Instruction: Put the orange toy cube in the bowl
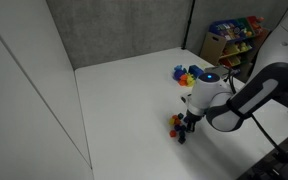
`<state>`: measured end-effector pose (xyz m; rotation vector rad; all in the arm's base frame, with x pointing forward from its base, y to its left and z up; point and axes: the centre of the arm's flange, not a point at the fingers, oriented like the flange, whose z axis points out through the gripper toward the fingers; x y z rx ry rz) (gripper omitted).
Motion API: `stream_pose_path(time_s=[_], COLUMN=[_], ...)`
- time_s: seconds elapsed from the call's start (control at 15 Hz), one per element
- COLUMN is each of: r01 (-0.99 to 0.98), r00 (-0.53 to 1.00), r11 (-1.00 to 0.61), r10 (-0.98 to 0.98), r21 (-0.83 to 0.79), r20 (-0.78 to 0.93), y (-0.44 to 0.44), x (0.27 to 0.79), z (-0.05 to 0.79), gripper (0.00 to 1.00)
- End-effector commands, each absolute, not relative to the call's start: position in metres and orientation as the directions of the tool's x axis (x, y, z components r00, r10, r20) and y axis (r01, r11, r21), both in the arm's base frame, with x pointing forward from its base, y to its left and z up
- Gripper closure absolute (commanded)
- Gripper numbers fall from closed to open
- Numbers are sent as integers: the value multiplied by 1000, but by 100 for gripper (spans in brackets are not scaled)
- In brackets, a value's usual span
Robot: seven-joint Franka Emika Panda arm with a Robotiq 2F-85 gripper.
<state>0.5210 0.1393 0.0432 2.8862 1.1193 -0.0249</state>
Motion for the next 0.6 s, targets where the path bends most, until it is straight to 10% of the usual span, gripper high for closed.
stream_pose_path(time_s=[0.0,0.53], r01=[631,436], r00=[775,892], r11=[-775,-892], r10=[627,413], r21=[39,116], r20=[-78,-182], y=[129,76], x=[547,618], z=[77,135], gripper=[90,89])
